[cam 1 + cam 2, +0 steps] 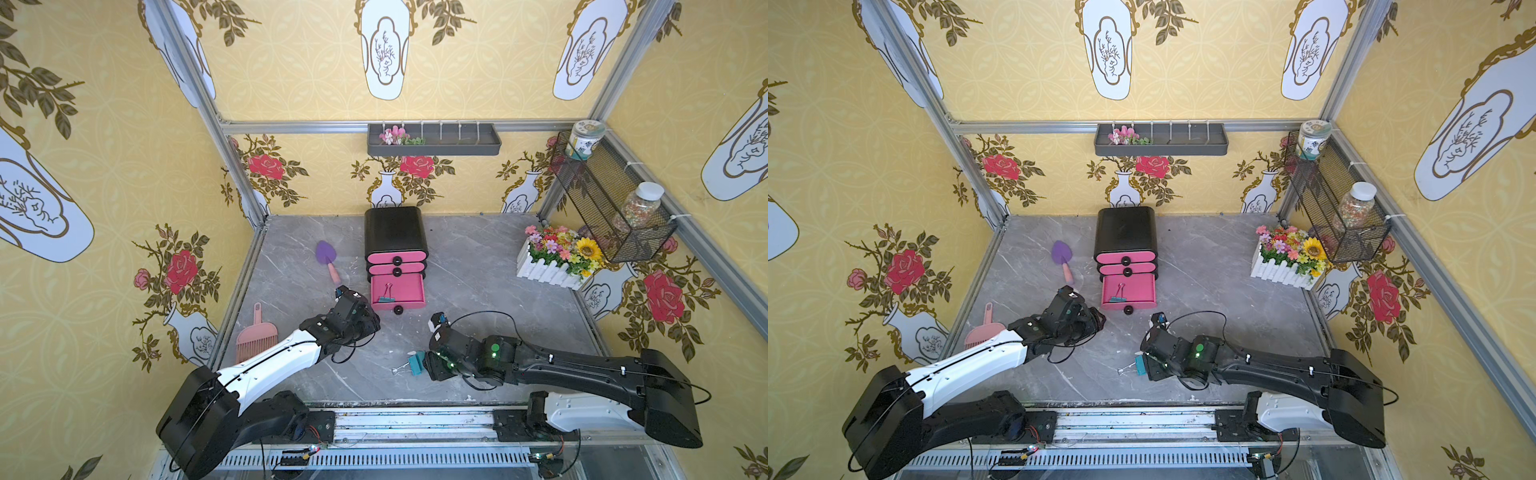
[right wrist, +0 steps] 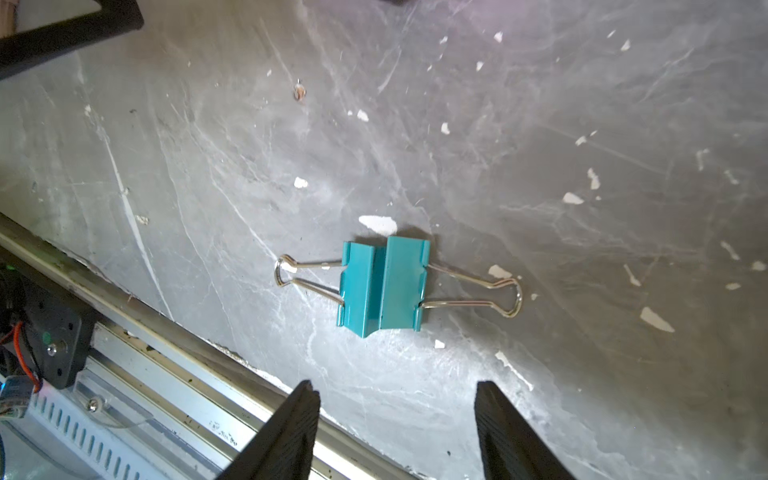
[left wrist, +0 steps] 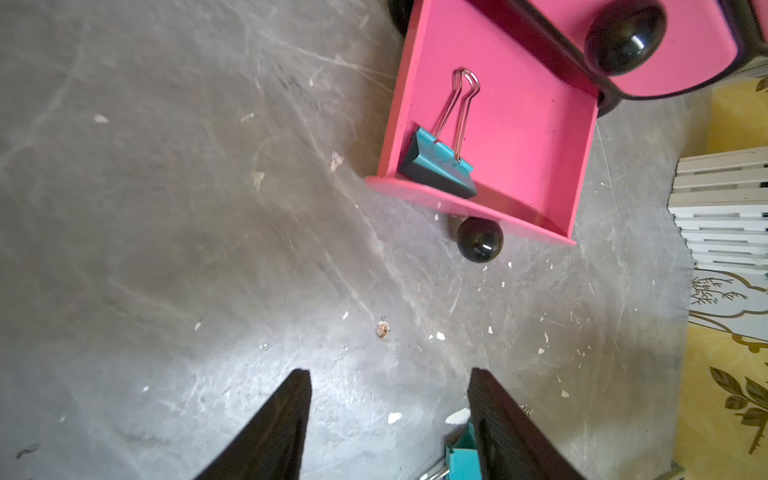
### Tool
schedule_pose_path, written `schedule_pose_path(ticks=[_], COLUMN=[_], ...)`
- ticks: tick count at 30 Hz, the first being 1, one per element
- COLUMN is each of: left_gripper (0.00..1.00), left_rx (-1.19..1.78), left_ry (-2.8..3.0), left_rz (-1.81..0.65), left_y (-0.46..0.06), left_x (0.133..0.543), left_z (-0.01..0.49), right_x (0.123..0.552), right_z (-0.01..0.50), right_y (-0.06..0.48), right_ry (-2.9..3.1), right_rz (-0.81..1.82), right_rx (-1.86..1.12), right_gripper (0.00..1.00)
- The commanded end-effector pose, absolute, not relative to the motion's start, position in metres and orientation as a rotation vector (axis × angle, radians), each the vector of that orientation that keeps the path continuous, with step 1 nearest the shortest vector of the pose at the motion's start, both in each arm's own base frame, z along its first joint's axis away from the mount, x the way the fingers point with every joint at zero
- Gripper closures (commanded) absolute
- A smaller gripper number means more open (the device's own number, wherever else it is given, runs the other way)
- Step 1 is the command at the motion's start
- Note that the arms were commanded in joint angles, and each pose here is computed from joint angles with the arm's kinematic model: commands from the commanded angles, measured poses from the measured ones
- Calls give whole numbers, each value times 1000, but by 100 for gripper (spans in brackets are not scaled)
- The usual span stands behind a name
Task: Put the binder clips in the drawer according to color
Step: Move the binder clip to the center of the board.
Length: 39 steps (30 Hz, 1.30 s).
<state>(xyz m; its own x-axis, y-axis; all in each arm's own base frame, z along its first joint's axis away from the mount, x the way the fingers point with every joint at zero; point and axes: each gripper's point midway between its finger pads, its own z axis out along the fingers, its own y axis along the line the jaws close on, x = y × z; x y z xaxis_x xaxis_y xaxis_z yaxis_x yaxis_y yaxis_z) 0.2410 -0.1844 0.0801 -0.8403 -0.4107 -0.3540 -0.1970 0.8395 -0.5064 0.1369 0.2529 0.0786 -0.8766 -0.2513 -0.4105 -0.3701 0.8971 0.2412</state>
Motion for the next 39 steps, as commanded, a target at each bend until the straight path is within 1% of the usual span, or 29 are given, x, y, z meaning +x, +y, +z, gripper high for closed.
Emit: schedule_pose_path(ticks=[1, 4, 6, 19, 24, 32, 39], left_gripper=[34, 34, 34, 33, 33, 32, 32], left_rx=[-467, -466, -463, -486, -505, -540, -562], left_ry=[2550, 2538, 2535, 2508, 2498, 2477, 2454], left_rz=[-693, -701, -705, -681, -653, -633, -603], left_y=[-186, -186, -186, -174, -165, -154, -142], left_x=[236, 236, 236, 231, 227, 221, 218], left_z=[82, 86, 88, 95, 98, 101, 106], right_x=[127, 121, 117, 117, 119, 127, 154], right_z=[64, 50, 45, 37, 28, 20, 11], right_y=[255, 257, 264, 316, 322, 342, 359], right_ry=[2737, 2772, 2788, 2766, 2781, 2766, 2777], right_rz=[401, 355, 371, 401, 343, 339, 378], right_rx=[-461, -486, -511, -679, -716, -788, -757], right_gripper=[43, 52, 54, 55, 50, 42, 37])
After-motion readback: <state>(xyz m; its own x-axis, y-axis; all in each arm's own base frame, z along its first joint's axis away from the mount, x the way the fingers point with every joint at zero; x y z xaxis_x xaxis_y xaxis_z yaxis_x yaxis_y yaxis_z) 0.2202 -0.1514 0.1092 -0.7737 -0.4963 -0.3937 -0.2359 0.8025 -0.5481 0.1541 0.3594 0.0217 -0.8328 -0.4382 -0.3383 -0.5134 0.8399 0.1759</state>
